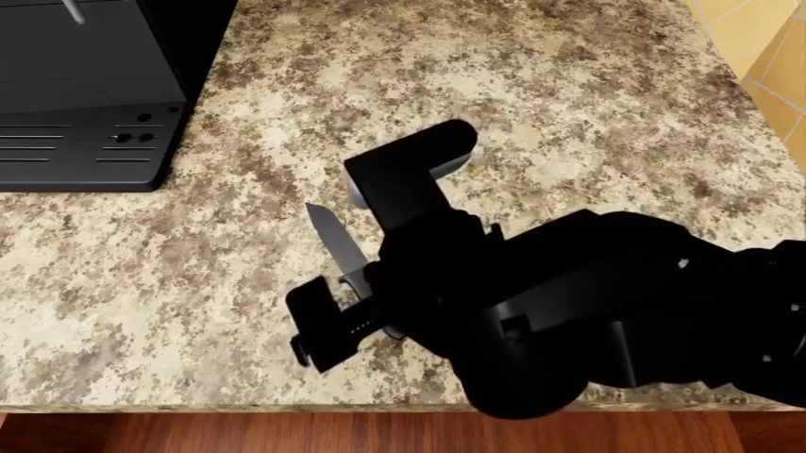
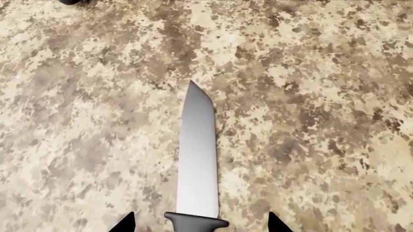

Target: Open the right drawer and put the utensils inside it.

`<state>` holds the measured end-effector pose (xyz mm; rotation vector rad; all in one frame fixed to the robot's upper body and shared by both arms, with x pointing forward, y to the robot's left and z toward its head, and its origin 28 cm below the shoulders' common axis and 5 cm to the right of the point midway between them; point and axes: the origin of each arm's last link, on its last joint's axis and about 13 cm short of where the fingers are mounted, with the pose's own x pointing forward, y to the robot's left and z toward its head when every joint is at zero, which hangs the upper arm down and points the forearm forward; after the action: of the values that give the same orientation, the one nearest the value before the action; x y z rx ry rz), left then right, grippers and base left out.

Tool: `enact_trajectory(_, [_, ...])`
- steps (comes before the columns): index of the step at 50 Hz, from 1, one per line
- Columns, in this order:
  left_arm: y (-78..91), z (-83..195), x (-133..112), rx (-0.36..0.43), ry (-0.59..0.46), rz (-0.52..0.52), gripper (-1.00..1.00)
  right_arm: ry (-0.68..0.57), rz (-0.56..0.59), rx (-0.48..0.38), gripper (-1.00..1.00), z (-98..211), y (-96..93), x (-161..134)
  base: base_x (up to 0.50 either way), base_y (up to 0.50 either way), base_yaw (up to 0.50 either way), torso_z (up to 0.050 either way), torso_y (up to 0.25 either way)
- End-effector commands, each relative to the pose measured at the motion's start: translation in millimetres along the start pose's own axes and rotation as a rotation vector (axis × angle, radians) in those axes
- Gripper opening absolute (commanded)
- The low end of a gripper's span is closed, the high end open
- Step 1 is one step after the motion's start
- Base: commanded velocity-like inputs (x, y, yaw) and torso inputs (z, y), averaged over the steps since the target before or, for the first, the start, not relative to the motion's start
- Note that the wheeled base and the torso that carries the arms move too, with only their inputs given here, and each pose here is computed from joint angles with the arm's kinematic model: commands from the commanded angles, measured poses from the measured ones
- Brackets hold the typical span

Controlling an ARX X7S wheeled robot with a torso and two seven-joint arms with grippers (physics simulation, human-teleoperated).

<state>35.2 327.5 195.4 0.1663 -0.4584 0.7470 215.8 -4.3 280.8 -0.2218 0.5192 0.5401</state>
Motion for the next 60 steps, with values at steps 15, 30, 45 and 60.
enact_trajectory(15, [-0.1,0,-1,0.001,0.0,0.0,1.0,0.078,0.012,0.043,1.0,-12,-5.3,19,0.0,0.0,0.0,0.0,-0.002])
enact_trajectory(30, [1.9,1,0,0.0,-0.003,0.006,1.0,0.141,0.047,0.06,1.0,-20,-3.0,21,0.0,0.0,0.0,0.0,-0.007])
enact_trajectory(45, [1.8,1,0,0.001,-0.002,0.007,1.0,0.149,0.05,0.054,-1.0,-20,-1.5,19,0.0,0.0,0.0,0.0,-0.007])
enact_trajectory(60, [1.6,1,0,0.001,0.0,0.008,1.0,0.124,0.044,0.057,-1.0,-17,-1.3,17,0.0,0.0,0.0,0.0,-0.006])
